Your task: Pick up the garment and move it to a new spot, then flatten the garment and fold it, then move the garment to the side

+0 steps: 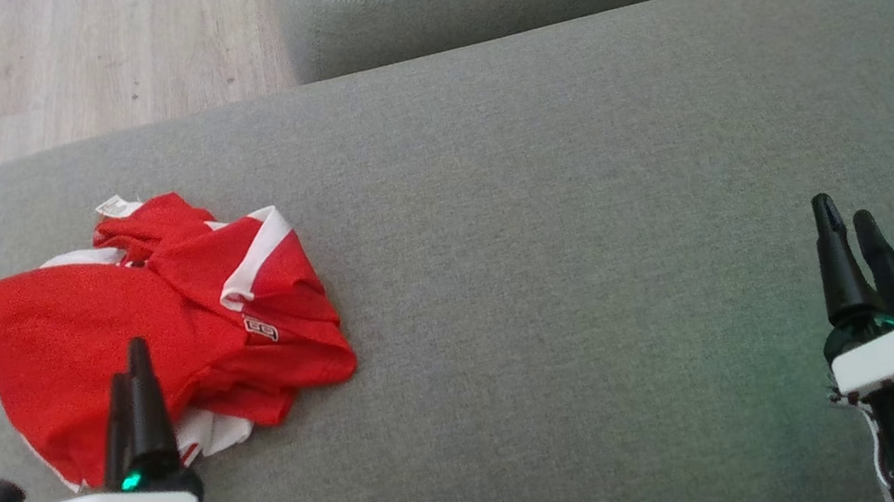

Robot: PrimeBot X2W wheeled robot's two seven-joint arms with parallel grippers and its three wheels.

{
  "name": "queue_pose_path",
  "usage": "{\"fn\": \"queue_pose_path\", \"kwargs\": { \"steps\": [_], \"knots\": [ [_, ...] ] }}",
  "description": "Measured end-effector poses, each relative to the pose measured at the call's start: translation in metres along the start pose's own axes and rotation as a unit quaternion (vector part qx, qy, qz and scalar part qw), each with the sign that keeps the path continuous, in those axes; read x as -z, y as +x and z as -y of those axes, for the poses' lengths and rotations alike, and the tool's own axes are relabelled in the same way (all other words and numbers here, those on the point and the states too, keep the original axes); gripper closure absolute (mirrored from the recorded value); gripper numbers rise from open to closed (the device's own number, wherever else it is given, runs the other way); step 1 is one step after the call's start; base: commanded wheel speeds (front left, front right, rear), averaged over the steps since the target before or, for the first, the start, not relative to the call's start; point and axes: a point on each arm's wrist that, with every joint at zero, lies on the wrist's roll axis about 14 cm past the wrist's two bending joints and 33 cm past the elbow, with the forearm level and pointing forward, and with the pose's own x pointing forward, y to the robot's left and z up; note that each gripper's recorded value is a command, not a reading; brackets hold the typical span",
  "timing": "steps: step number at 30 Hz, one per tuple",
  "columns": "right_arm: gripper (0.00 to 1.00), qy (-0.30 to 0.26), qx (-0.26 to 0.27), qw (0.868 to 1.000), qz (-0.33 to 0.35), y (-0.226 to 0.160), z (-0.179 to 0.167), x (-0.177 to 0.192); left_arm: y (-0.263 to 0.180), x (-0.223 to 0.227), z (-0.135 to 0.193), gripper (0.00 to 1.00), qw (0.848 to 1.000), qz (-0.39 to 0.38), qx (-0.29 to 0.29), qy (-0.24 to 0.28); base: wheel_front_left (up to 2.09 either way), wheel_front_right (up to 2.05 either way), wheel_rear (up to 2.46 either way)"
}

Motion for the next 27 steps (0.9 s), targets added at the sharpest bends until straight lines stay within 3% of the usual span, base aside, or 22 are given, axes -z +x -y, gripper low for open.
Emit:
{"fn": "queue_pose_path", "kwargs": {
  "steps": [13,27],
  "knots": [
    [0.0,-0.096,-0.021,0.995,0.007,0.0,-0.012,-0.001,-0.003,0.021,0.017,0.0,0.989,-0.025,0.025,0.143,0.0,0.0,0.0],
    [0.0,-0.196,-0.05,0.979,0.014,0.0,-0.027,0.001,-0.01,0.037,0.031,0.0,0.953,-0.039,0.052,0.294,0.0,0.0,0.0]
  ]
}}
